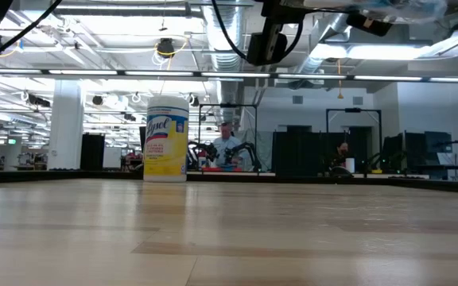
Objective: Pick & Place Travel size toiletries
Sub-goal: Put the blue toothbrush into the right red basket
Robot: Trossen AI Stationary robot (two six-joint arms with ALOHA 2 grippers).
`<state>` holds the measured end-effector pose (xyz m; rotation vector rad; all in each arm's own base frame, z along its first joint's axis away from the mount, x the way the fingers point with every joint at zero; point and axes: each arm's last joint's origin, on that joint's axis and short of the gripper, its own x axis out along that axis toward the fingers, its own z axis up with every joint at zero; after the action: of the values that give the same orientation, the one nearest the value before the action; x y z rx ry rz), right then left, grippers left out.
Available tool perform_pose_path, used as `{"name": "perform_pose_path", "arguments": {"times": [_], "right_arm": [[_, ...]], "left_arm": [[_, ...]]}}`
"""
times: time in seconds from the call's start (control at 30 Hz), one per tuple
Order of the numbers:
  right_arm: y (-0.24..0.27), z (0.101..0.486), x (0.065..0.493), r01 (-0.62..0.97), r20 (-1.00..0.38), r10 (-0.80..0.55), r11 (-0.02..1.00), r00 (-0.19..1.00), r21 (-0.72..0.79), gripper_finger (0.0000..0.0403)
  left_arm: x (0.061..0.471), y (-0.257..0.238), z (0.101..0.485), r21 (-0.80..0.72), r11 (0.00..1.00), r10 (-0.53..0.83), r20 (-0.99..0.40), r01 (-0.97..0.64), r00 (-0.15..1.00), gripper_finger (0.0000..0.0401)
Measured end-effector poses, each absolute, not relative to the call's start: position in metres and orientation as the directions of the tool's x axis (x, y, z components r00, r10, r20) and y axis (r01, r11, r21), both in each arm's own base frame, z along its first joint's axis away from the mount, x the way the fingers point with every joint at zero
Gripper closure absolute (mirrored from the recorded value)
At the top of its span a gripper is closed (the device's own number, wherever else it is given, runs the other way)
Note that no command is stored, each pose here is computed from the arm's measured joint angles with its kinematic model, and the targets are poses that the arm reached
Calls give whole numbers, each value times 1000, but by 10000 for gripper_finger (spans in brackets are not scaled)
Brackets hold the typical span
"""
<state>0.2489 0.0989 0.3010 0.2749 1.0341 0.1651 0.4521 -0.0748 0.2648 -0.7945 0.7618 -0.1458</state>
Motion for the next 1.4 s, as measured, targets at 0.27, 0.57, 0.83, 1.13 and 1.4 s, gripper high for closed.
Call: {"name": "perform_pose_path", "arguments": {"times": [0.27, 0.57, 0.83, 1.13, 1.4], "right_arm": [[100, 301, 249, -18, -820, 288, 947, 495, 322, 218], [98, 299, 245, -13, -844, 292, 947, 449, 321, 175], [95, 298, 245, -4, -851, 286, 948, 440, 317, 288], [93, 297, 244, 3, -859, 290, 947, 422, 321, 379], [93, 297, 245, 74, -860, 269, 941, 434, 331, 383]], "left_arm": [[453, -74, 266, -688, 710, -381, -553, -148, 741, 395], [453, -74, 266, -682, 718, -385, -552, -136, 740, 395], [454, -75, 267, -687, 716, -393, -541, -122, 743, 395], [454, -75, 268, -681, 723, -388, -535, -112, 750, 381], [448, -73, 290, -672, 732, -326, -485, -107, 812, 310]]}}
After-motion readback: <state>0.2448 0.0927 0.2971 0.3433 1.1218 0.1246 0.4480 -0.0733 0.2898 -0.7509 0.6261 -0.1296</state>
